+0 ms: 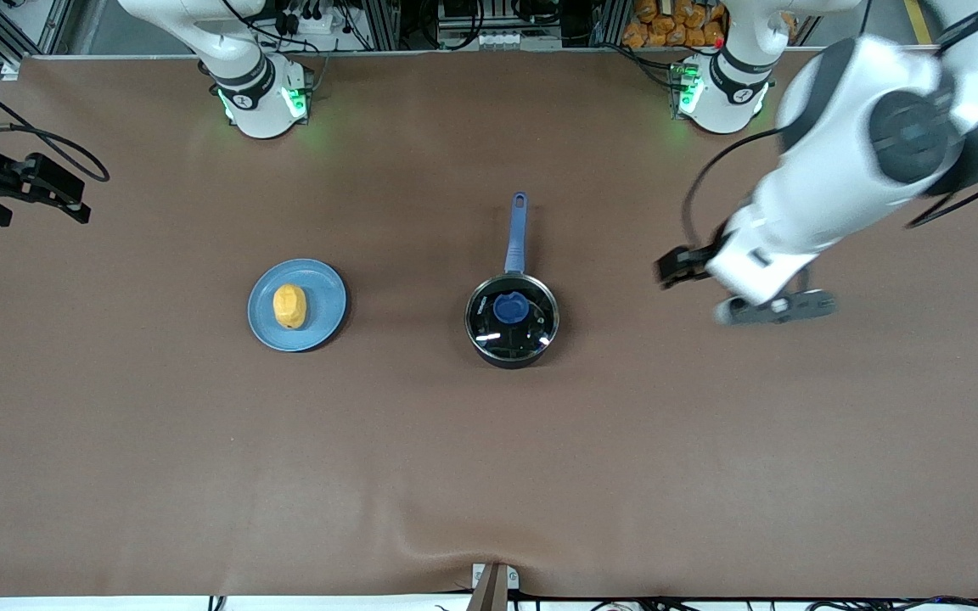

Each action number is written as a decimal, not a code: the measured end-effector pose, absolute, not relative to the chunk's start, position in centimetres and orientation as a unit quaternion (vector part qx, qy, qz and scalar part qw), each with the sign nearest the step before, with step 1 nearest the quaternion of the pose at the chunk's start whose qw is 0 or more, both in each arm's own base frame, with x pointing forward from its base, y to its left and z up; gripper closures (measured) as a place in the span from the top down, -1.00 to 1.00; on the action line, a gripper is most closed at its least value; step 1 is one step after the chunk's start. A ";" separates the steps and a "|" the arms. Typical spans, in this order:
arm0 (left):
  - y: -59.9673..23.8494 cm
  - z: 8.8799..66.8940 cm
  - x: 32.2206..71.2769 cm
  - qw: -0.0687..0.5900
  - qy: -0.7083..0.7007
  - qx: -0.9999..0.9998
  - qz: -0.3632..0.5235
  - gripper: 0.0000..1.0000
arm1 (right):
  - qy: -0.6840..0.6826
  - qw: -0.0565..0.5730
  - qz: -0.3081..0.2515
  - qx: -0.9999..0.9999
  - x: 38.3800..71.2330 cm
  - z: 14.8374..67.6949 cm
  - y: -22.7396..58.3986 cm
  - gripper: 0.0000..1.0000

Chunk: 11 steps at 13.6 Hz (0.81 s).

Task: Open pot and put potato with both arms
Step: 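Reach the left gripper toward the glass lid on the black saucepan, then grasp the lid knob with the left gripper while the right gripper reaches the plate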

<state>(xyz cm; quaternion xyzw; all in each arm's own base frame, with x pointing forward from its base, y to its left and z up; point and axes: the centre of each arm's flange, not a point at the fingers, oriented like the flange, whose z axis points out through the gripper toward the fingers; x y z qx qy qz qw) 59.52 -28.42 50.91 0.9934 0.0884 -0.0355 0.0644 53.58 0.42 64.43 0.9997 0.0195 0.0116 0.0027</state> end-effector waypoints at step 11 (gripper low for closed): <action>-47.9 33.9 54.8 0.026 0.230 0.973 -0.013 1.00 | 0.054 0.003 0.013 0.998 55.4 59.1 4.5 1.00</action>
